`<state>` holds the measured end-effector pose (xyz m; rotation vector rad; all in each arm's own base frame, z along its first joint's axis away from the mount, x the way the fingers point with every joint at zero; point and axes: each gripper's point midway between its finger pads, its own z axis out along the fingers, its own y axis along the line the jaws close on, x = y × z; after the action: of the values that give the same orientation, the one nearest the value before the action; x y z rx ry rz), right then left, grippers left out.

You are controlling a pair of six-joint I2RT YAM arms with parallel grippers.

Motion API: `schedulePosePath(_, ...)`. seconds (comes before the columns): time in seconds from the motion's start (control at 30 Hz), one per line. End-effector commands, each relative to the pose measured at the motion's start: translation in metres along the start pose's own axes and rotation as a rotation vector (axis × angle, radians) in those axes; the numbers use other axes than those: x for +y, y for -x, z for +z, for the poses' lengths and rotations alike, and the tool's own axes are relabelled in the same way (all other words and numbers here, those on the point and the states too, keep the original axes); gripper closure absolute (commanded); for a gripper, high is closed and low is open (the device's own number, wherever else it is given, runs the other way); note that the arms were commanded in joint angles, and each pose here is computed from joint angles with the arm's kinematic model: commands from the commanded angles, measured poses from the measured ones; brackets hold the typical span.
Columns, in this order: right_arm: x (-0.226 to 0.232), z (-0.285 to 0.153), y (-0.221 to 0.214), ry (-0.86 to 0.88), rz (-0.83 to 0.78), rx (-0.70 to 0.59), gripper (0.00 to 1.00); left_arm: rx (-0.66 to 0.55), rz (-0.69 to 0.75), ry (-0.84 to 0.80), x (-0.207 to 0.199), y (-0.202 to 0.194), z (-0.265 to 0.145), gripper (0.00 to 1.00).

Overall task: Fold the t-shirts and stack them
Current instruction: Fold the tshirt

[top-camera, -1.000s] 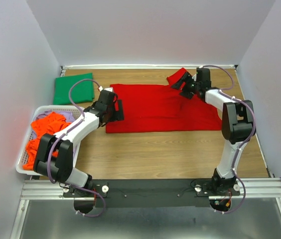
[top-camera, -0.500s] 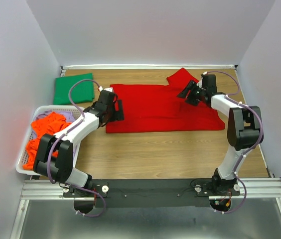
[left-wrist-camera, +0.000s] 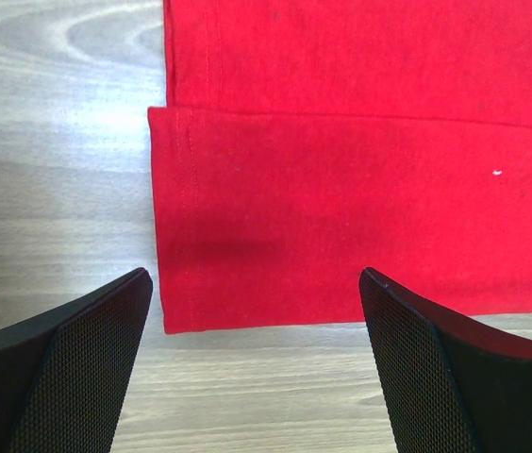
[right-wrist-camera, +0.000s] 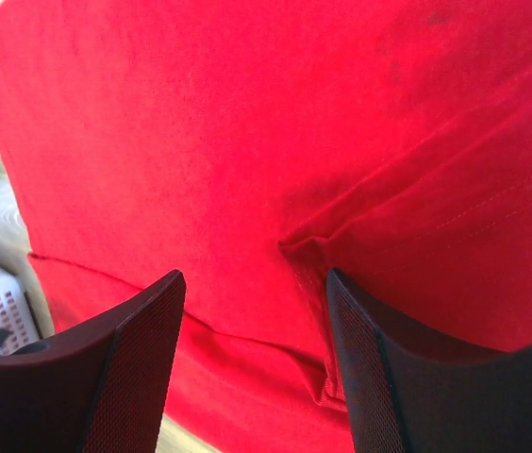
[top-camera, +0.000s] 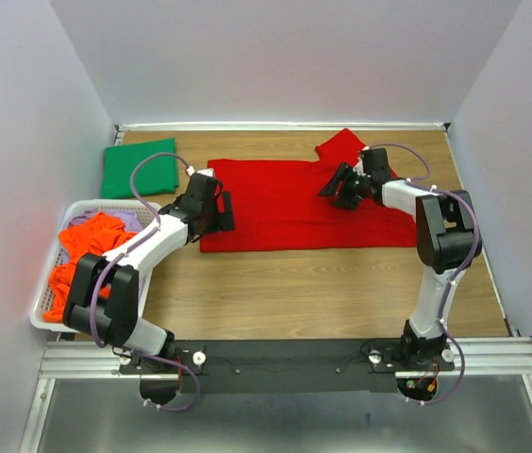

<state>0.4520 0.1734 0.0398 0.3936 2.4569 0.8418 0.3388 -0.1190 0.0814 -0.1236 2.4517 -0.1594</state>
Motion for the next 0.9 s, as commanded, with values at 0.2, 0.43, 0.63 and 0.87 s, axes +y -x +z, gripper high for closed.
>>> schedulePosePath(0.2, 0.010, -0.020, 0.023, -0.035, -0.055, -0.088, 0.30, 0.000, -0.009, 0.013, 0.002, -0.001, 0.003, 0.01)
schedulePosePath(0.43, -0.047, -0.085, 0.047, -0.180, 0.030, -0.196, 0.30, 0.033, 0.003, 0.009, -0.003, -0.003, 0.014, 0.02)
schedulePosePath(0.63, -0.122, -0.124, 0.023, -0.323, 0.150, -0.203, 0.30, 0.135, 0.030, 0.018, -0.001, -0.025, 0.030, 0.04)
schedulePosePath(0.87, -0.183, -0.151, -0.015, -0.449, 0.294, -0.186, 0.30, 0.271, 0.060, 0.016, 0.005, -0.063, 0.037, 0.04)
